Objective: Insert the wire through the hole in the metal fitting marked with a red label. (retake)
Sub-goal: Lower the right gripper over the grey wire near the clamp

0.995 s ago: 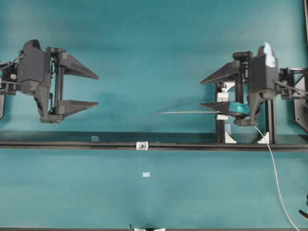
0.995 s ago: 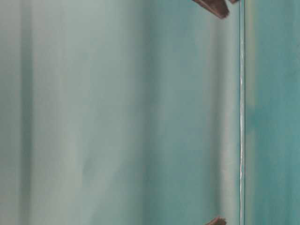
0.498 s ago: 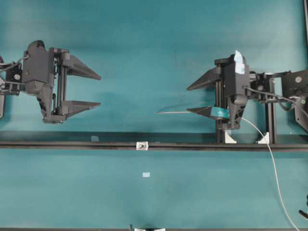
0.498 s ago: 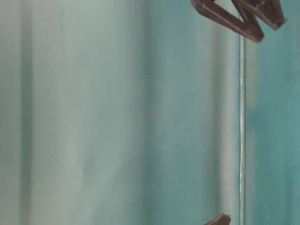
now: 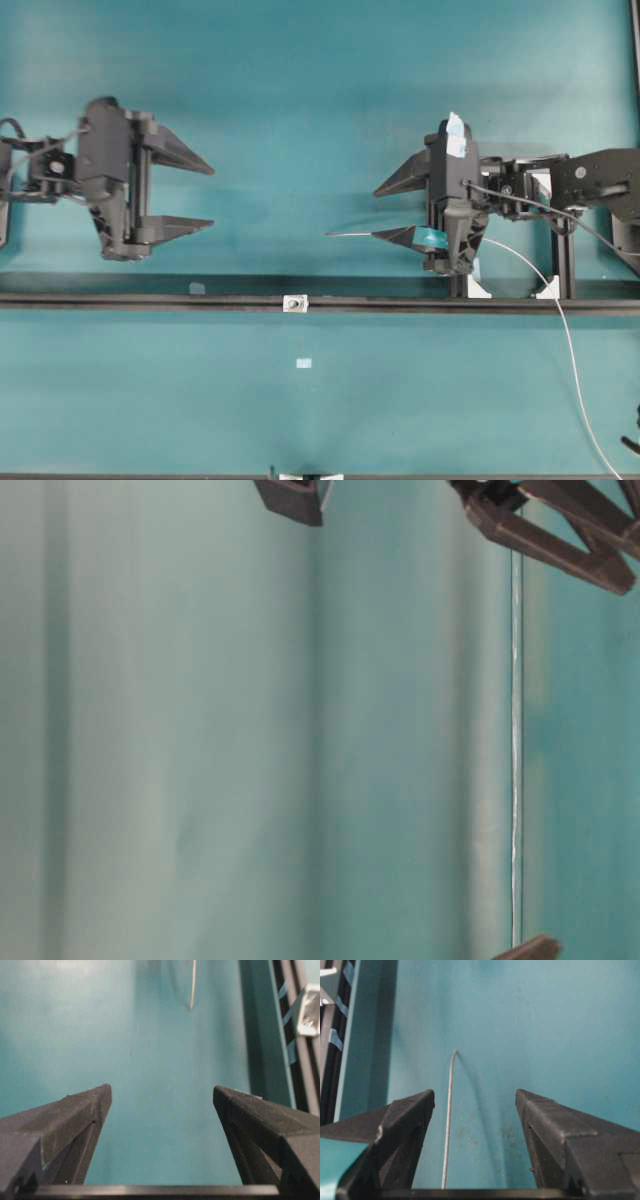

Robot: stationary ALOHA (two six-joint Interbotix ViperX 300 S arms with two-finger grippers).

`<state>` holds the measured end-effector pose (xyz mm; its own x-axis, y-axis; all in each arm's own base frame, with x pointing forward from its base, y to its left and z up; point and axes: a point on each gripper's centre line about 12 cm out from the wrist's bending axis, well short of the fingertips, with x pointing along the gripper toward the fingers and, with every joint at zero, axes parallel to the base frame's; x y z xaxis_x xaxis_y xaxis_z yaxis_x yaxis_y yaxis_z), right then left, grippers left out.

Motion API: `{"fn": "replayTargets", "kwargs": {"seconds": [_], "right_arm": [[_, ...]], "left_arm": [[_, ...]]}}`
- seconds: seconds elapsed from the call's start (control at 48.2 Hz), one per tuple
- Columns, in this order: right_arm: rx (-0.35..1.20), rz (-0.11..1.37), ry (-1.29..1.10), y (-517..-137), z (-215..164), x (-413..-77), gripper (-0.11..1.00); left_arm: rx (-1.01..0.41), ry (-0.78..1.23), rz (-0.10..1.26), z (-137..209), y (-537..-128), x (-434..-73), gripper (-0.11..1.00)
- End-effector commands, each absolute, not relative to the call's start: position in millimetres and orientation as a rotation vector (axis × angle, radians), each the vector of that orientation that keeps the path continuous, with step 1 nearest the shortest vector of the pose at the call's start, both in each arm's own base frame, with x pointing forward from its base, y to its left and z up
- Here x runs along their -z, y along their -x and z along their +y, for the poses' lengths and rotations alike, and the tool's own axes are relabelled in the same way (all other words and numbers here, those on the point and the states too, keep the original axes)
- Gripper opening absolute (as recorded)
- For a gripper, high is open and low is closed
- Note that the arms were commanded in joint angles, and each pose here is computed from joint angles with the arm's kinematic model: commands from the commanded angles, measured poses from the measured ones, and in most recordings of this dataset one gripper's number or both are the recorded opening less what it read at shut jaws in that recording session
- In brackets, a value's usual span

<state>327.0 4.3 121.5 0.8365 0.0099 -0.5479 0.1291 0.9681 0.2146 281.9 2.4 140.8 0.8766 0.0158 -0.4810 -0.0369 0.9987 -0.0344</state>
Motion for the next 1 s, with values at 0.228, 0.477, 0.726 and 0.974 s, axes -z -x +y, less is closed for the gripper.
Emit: {"fn": "replayTargets", "kwargs": {"seconds": [0.228, 0.477, 0.726, 0.974], "right_arm": [[0.073, 0.577, -0.282, -340, 5, -118, 0.75], [0.080, 0.601, -0.288, -347, 5, -107, 0.75], [0.106, 0.618, -0.307, -348, -2, -99, 0.69], [0.108, 0.607, -0.309, -349, -3, -100, 0.64]], "left_arm": [[-0.017, 0.030, 0.506, 0, -305, -138, 0.67], [-0.019, 0.033, 0.503, 0, -305, -139, 0.67], [-0.016, 0.032, 0.502, 0, -305, -140, 0.67], [-0.016, 0.032, 0.502, 0, -305, -140, 0.67]]}}
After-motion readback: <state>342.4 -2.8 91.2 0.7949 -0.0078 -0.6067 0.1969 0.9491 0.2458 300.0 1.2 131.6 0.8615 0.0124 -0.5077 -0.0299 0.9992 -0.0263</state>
